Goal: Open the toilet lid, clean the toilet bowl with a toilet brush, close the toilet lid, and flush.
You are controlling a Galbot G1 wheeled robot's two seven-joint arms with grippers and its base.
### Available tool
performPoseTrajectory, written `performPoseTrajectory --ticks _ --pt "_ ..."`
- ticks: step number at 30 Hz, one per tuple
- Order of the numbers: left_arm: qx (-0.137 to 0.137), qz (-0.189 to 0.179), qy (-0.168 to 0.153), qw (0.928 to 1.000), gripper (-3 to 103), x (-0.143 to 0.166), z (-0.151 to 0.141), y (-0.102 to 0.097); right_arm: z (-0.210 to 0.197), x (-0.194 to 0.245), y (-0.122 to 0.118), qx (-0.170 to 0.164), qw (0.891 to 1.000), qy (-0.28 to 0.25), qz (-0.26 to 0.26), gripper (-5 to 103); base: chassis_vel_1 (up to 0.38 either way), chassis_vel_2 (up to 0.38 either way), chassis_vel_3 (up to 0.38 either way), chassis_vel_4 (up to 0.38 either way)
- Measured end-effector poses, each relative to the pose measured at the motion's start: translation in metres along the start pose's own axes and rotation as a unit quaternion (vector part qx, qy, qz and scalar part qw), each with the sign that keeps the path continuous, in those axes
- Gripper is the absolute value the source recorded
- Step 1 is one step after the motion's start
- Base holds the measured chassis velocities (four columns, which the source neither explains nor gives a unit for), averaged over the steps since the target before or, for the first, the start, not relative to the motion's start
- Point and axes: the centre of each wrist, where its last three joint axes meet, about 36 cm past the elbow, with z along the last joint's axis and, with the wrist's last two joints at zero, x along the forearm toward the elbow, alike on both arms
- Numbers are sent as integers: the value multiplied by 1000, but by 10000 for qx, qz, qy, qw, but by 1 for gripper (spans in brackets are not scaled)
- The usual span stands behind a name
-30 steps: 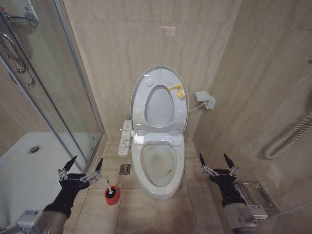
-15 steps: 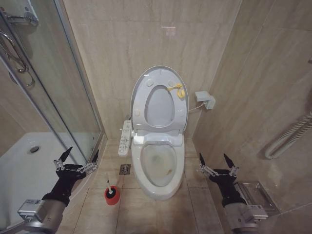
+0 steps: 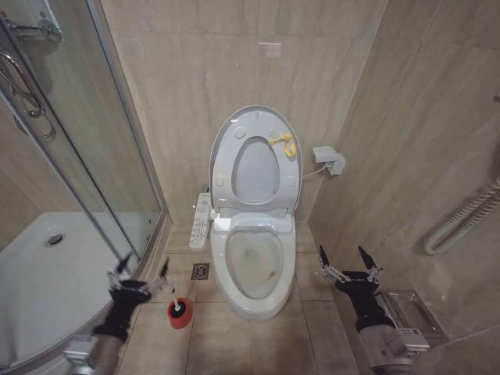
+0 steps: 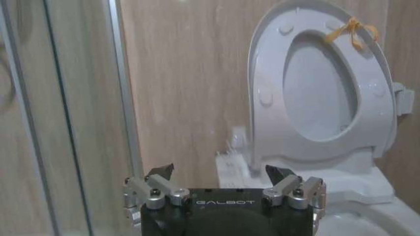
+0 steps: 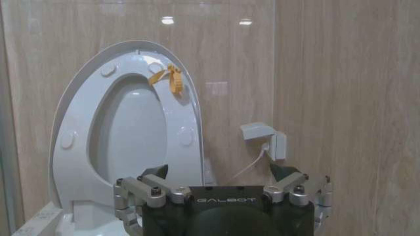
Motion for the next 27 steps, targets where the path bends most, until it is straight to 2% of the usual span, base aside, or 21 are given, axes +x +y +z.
performPoseTrajectory --ticks 3,4,5,8,13,15,16,19,20,23,26,27 --pt "137 15 161 9998 96 2 25 -15 0 0 0 0 10000 0 0 100 0 0 0 0" --pt "137 15 161 9998 96 2 25 -15 0 0 0 0 10000 0 0 100 0 0 0 0" --pt "137 6 238 9996 92 3 41 -22 0 0 0 0 10000 0 0 100 0 0 0 0" --pt "122 -21 394 9991 92 7 72 -31 0 0 0 0 10000 0 0 100 0 0 0 0" --pt "158 -115 519 9985 93 12 101 -38 0 0 0 0 10000 0 0 100 0 0 0 0" --pt "179 -167 651 9976 93 16 123 -42 0 0 0 0 10000 0 0 100 0 0 0 0" --pt "179 -167 651 9976 93 16 123 -42 0 0 0 0 10000 0 0 100 0 0 0 0" --pt "175 -190 829 9962 90 18 153 -40 0 0 0 0 10000 0 0 100 0 0 0 0" --pt "175 -190 829 9962 90 18 153 -40 0 0 0 0 10000 0 0 100 0 0 0 0" --pt "207 -289 858 9957 90 15 185 -28 0 0 0 0 10000 0 0 100 0 0 0 0" --pt "260 -316 830 9957 90 10 201 -20 0 0 0 0 10000 0 0 100 0 0 0 0" --pt "265 -304 793 9960 93 6 206 -16 0 0 0 0 10000 0 0 100 0 0 0 0"
